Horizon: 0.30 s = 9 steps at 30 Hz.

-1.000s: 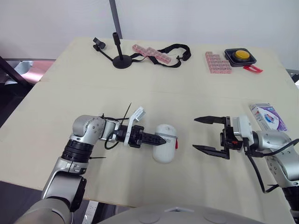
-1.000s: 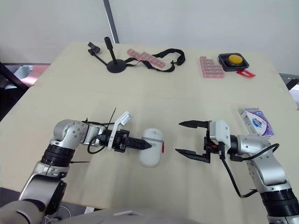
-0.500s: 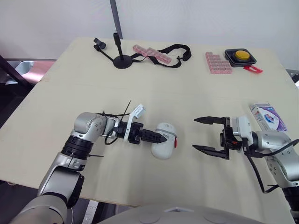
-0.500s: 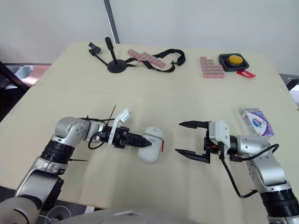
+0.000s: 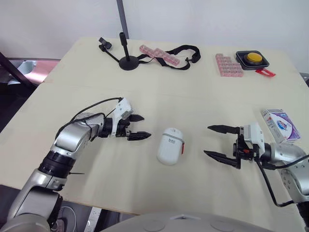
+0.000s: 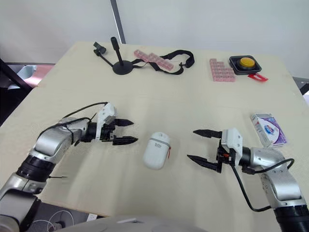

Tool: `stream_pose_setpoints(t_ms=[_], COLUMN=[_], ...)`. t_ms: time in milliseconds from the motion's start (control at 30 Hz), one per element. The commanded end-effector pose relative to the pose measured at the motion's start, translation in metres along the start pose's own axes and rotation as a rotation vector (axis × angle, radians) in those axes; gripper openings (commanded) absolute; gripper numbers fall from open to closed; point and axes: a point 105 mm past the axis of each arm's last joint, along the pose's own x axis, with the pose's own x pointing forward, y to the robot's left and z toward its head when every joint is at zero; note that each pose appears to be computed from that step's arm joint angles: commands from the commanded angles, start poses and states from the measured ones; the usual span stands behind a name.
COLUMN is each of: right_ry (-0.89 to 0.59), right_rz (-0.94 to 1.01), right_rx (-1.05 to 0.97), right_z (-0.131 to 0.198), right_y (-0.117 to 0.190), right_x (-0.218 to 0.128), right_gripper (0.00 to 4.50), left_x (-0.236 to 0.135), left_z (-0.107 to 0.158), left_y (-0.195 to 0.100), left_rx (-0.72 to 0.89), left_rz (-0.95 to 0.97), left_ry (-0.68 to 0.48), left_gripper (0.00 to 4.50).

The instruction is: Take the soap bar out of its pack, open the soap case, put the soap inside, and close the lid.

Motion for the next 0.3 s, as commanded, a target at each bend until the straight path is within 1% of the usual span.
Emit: stream_pose_setpoints(t_ms=[33, 100, 200, 300], right_ry=[-0.009, -0.007, 0.002, 0.004], right_rz=[-0.100, -0.154, -0.210, -0.248], right_rx=[-0.042, -0.034, -0.024, -0.008], right_z=[-0.004, -0.011, -0.019, -0.024], right_y=[-0.001, 0.000, 0.001, 0.001], right_x=[-0.009, -0.014, -0.024, -0.031], right_gripper=[4.50, 4.50, 4.50, 4.50], left_x=[-0.012, -0.015, -0.021, -0.027], left_z=[0.007, -0.002, -0.010, -0.014], left_y=[0.003, -0.001, -0.002, 0.000], left_rx=[0.129, 0.137, 0.115, 0.133], left_rz=[0.133, 0.174, 0.225, 0.282], left_ry=[-0.086, -0.103, -0.134, -0.144], left_gripper=[4.48, 4.48, 4.48, 4.48])
